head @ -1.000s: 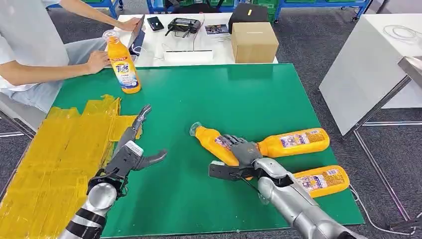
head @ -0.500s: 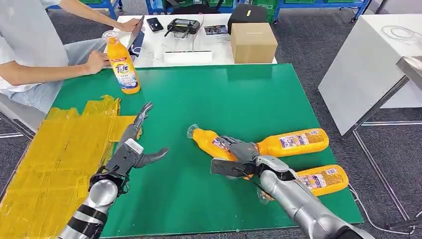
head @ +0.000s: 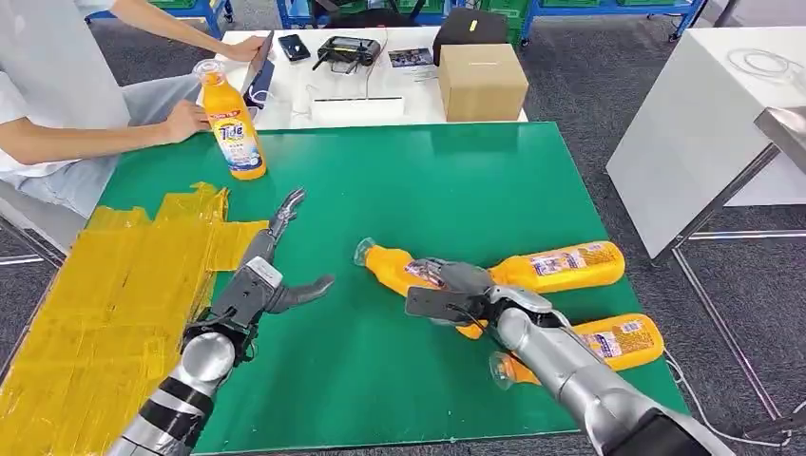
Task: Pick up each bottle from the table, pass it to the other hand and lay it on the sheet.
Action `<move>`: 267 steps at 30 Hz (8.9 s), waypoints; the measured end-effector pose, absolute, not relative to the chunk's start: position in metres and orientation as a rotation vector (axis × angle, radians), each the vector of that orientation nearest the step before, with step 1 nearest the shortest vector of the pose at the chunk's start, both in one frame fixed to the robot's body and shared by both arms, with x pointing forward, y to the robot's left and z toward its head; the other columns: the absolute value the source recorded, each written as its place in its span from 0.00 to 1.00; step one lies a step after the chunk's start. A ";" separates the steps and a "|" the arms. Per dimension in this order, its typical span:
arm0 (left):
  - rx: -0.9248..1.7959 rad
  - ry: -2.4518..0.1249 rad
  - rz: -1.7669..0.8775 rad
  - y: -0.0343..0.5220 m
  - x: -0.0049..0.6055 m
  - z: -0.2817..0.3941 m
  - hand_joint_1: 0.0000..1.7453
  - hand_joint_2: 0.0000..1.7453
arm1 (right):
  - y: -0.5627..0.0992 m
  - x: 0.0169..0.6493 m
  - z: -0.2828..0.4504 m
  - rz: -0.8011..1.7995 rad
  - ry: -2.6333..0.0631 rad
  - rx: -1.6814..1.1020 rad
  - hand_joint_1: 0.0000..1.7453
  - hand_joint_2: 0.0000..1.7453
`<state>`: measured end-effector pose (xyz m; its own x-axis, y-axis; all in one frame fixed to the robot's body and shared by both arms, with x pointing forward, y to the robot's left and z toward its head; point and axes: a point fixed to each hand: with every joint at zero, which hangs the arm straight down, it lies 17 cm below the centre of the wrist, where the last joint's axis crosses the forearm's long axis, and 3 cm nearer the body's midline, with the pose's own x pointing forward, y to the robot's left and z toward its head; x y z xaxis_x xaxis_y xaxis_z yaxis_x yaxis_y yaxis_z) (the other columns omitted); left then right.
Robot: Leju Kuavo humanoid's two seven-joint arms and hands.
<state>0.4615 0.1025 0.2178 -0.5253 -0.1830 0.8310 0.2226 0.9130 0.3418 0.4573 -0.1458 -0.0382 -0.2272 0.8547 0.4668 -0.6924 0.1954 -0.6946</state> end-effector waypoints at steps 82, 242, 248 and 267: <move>0.051 -1.996 -0.469 0.134 0.440 0.194 0.00 1.00 | -0.044 0.390 0.030 1.674 -1.607 -0.658 0.00 1.00; -0.592 -1.833 -0.236 0.083 0.427 0.212 0.00 1.00 | 0.010 0.401 0.112 0.811 -1.846 -0.010 1.00 1.00; -0.633 -1.839 -0.253 0.072 0.420 0.218 0.00 1.00 | 0.016 0.397 0.105 0.827 -1.829 0.013 1.00 1.00; -0.700 -1.821 -0.244 0.065 0.412 0.218 1.00 1.00 | 0.026 0.390 0.104 0.914 -1.877 -0.086 1.00 1.00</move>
<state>0.4123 0.0652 0.2182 -0.2095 0.3422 0.9160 0.5710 0.8033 -0.1695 0.3898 0.0260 0.1041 -0.4929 0.4354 0.7533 -0.3247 0.7112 -0.6235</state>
